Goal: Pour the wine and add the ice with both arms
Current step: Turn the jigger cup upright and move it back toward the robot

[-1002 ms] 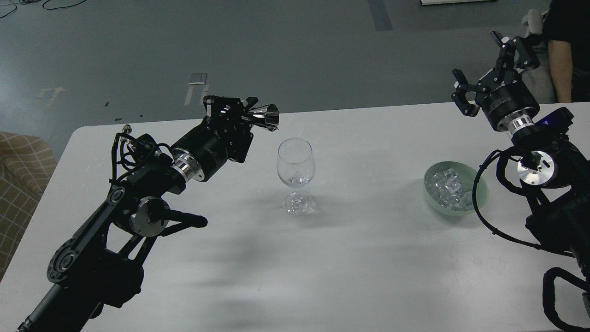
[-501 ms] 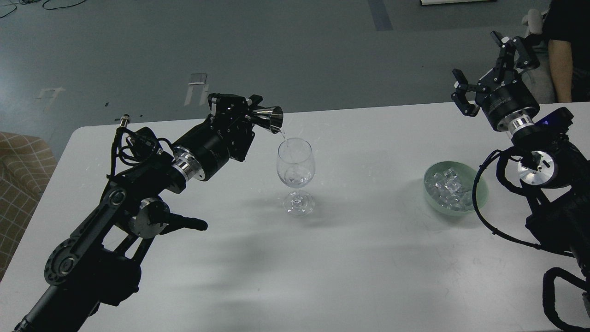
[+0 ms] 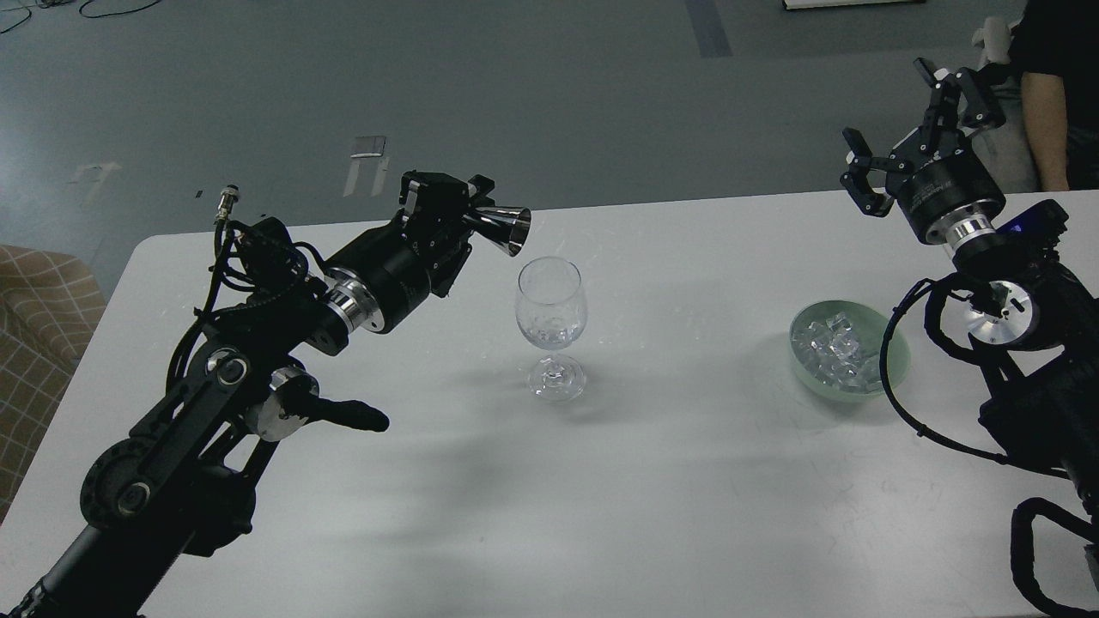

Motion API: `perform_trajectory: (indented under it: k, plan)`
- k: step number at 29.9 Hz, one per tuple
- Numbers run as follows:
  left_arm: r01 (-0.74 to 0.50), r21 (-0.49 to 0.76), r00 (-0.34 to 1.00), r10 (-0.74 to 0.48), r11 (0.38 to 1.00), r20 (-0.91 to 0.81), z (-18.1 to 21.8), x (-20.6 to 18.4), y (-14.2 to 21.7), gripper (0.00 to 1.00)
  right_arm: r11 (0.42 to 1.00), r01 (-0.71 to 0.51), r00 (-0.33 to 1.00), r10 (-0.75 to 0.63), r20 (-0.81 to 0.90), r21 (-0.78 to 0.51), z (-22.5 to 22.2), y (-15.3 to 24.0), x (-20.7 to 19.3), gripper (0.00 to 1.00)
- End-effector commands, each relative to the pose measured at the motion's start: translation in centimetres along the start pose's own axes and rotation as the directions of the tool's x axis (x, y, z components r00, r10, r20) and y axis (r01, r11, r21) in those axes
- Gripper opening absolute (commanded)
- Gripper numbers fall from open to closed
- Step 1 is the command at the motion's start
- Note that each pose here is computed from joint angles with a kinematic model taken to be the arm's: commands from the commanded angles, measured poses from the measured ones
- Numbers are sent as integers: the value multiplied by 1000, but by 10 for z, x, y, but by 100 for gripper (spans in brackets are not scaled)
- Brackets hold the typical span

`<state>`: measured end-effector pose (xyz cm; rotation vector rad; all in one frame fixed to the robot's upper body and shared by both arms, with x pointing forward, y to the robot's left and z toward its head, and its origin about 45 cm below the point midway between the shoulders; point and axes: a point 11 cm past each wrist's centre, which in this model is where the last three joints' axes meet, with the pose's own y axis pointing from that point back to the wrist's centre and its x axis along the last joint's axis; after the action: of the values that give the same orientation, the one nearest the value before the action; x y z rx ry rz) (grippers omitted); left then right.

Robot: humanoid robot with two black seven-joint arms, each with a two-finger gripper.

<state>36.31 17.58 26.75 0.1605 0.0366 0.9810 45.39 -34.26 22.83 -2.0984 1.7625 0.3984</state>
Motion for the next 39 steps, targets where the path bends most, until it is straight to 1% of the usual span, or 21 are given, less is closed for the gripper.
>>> perform_trajectory:
  k: [1, 7, 11, 13, 15, 18, 20, 23, 24, 26, 27, 29, 30, 31, 32, 35, 39]
  plan:
    - [14, 14, 996, -15, 1000, 90, 2, -3, 1, 0, 1000, 0, 1000, 0, 0, -1, 0, 0, 0, 100]
    - [10, 7, 988, -11, 1000, 152, 7, -3, 0, 0, 1000, 0, 1000, 0, 0, 1, 0, 0, 0, 100]
    - [10, 8, 988, -11, 1000, 153, 8, -3, 0, 0, 1000, -2, 1000, 2, 0, 0, 0, 0, 0, 100]
    - [6, 15, 992, -7, 1000, 124, 9, -1, 0, 0, 1000, 0, 1000, 0, 0, 1, 0, 0, 0, 100]
    - [5, 36, 997, -8, 999, 79, 8, 1, 1, 0, 1000, -2, 1000, 2, 0, 0, 0, 0, 0, 100]
    - [9, 16, 998, -8, 1000, -55, 15, 9, 4, 0, 1000, -1, 1000, 1, 0, 0, 0, 0, 0, 100]
    - [11, -8, 982, -12, 1000, -186, 22, 17, 7, 0, 1000, -4, 1000, 4, 2, -4, 3, 2, 1, 100]
    - [-16, 12, 948, 19, 1000, -316, 23, 26, 10, 0, 1000, -5, 1000, 5, 2, -5, 3, 2, 2, 100]
    - [-16, 12, 948, 19, 1000, -317, 23, 27, 10, 0, 1000, -5, 1000, 5, 2, -5, 3, 2, 2, 100]
    - [-26, -1, 884, 22, 1000, -467, 28, 35, 13, 0, 1000, -4, 1000, 4, 2, -8, 4, 2, 1, 100]
    - [-33, -7, 860, 25, 999, -510, 30, 38, 15, 0, 1000, -6, 1000, 6, 2, -8, 4, 3, 2, 100]
    - [-67, -23, 745, 34, 998, -667, 33, 52, 22, 0, 1000, -6, 1000, 6, 3, -12, 5, 3, 2, 100]
    - [-67, -23, 744, 34, 998, -667, 33, 52, 22, 0, 1000, -6, 1000, 6, 3, -12, 5, 3, 2, 100]
    - [-80, -35, 691, 31, 996, -722, 33, 58, 26, 0, 1000, -5, 1000, 5, 2, -12, 5, 3, 2, 100]
    - [-91, -41, 666, 30, 995, -745, 32, 62, 29, 0, 1000, -5, 1000, 5, 2, -12, 5, 3, 2, 100]
    - [-223, -103, 508, 25, 969, -861, 20, 91, 51, 0, 1000, -5, 1000, 5, 2, -17, 7, 3, 1, 100]
    - [-288, -131, 396, -7, 949, -918, 1, 102, 64, 0, 1000, -8, 1000, 8, 2, -20, 9, 3, 0, 100]
